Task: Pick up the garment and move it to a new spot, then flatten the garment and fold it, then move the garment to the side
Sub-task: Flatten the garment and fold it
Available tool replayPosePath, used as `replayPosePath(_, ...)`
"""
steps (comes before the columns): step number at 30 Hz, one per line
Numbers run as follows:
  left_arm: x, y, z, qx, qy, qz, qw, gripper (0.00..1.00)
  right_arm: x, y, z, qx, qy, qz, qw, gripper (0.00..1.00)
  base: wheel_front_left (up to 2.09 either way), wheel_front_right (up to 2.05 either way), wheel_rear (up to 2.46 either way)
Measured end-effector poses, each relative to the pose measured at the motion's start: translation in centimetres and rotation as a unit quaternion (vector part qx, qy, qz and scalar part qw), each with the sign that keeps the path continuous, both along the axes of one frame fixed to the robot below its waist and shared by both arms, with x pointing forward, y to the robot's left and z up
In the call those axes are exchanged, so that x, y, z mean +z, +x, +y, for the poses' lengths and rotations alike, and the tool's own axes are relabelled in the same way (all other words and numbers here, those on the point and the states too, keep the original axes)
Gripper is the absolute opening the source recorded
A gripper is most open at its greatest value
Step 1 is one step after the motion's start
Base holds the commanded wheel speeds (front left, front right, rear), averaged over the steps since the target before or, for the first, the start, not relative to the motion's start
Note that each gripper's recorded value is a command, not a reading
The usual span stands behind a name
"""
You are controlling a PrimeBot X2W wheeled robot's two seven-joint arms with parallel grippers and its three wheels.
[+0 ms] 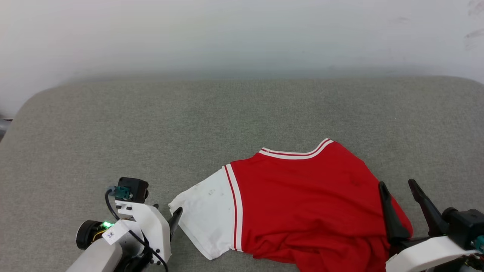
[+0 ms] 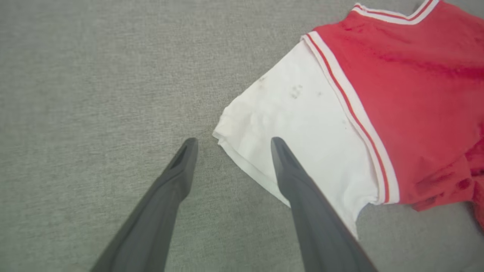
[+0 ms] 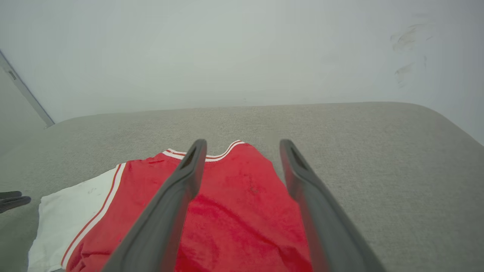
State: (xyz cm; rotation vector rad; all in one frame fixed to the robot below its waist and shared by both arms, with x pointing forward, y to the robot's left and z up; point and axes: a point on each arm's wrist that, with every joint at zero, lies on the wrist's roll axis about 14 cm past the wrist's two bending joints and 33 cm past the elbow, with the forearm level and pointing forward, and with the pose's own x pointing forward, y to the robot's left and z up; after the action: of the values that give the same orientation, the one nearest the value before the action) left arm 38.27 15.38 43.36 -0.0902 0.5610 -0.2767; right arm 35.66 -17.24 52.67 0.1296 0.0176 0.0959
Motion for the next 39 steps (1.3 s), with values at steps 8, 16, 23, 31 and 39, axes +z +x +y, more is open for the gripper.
replayPosePath(8, -4.5, -0.2, -1.1, -0.044, 0.008, 0.129, 0.991, 1.0, -1.6, 0.7, -1.0, -0.016, 0.012, 0.022, 1.0, 1.0, 0.0, 0.0, 0.0)
replayPosePath(16, -6.0, -0.4, -2.3, -0.08, 0.011, 0.186, 0.979, 0.0, -3.0, 0.7, -1.9, -0.033, 0.026, 0.04, 0.998, 1.0, 0.0, 0.0, 0.0)
replayPosePath(23, -4.1, 1.3, -1.8, -0.049, 0.0, 0.123, 0.991, 0.0, -2.7, 0.6, -2.5, -0.041, 0.032, 0.036, 0.998, 1.0, 0.0, 0.0, 0.0)
replayPosePath(31, -1.0, 1.5, 3.8, 0.042, 0.021, 0.055, 0.997, 0.0, -2.5, 0.5, -2.7, -0.042, 0.035, 0.035, 0.998, 1.0, 0.0, 0.0, 0.0)
replayPosePath(39, -2.6, -3.3, 8.3, 0.122, 0.021, 0.091, 0.988, 0.0, -2.9, 0.5, -2.4, -0.036, 0.036, 0.047, 0.998, 1.0, 0.0, 0.0, 0.0)
